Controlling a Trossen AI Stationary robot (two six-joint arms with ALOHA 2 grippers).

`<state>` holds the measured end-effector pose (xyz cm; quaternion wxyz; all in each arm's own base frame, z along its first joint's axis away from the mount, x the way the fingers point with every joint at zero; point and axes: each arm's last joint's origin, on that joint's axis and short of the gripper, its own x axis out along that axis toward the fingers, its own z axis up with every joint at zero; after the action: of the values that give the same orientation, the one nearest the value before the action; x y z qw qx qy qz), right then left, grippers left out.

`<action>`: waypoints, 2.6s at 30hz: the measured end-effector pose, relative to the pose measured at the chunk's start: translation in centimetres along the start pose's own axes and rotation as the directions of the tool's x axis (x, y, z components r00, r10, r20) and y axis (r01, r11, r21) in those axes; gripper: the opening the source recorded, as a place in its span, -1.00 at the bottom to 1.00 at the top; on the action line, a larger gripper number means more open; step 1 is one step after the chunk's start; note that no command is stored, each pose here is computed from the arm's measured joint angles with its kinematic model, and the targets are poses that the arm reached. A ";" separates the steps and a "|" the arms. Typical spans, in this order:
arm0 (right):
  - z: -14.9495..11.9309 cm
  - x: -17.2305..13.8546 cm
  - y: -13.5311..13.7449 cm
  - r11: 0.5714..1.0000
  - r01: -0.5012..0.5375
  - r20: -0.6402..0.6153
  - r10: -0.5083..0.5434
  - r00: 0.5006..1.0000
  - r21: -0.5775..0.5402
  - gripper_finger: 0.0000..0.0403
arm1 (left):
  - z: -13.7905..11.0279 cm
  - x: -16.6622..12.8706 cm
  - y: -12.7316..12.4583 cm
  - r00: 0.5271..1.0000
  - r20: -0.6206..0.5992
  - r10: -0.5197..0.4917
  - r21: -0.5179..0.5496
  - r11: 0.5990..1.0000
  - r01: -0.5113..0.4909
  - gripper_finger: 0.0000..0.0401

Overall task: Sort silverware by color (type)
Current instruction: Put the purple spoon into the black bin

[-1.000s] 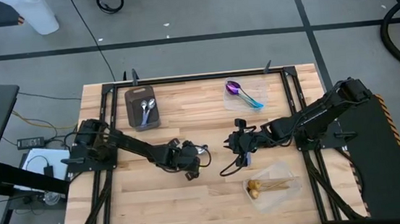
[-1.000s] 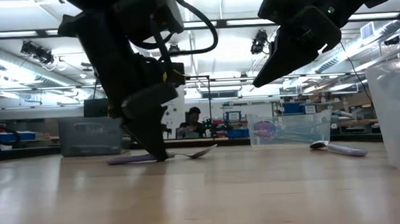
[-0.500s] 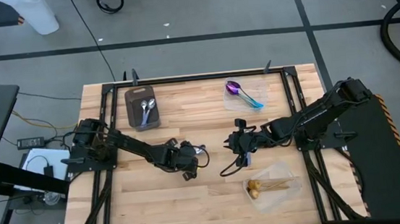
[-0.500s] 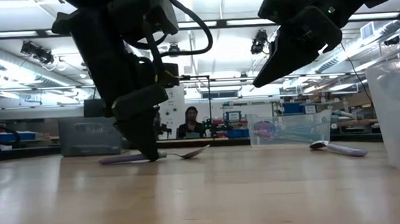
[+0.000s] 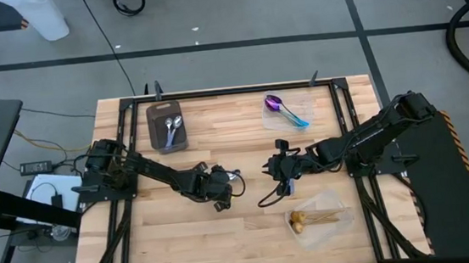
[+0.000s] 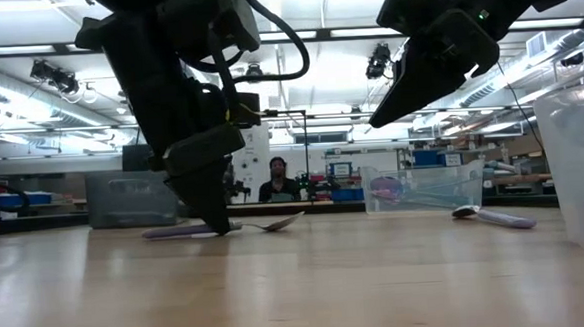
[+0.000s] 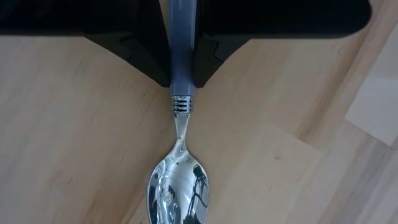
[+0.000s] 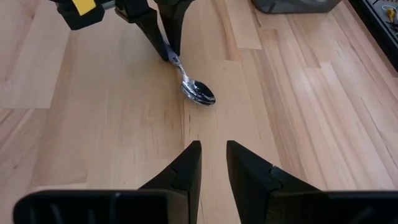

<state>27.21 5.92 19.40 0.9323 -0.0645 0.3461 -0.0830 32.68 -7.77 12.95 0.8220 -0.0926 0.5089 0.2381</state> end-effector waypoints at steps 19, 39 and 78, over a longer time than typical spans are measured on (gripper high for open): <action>0.3 -1.7 -0.3 0.859 0.509 0.100 -0.503 0.859 -0.059 -0.57 | 0.1 -0.1 0.0 1.000 0.001 0.001 -0.009 1.000 -0.001 -0.72; 0.1 -1.5 0.0 0.902 0.426 0.078 -0.422 0.903 -0.063 -0.57 | -0.3 -0.2 0.5 0.997 -0.012 0.076 -0.018 0.997 -0.076 -0.72; 0.0 -1.5 0.1 0.918 0.393 0.064 -0.390 0.919 -0.060 -0.57 | 0.3 -3.2 1.8 0.996 0.014 0.092 -0.028 0.995 -0.092 -0.72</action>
<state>26.09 6.28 20.32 0.9025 -0.1676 0.3051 -0.2537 30.86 -7.04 16.08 0.8127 -0.0785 0.5030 0.2833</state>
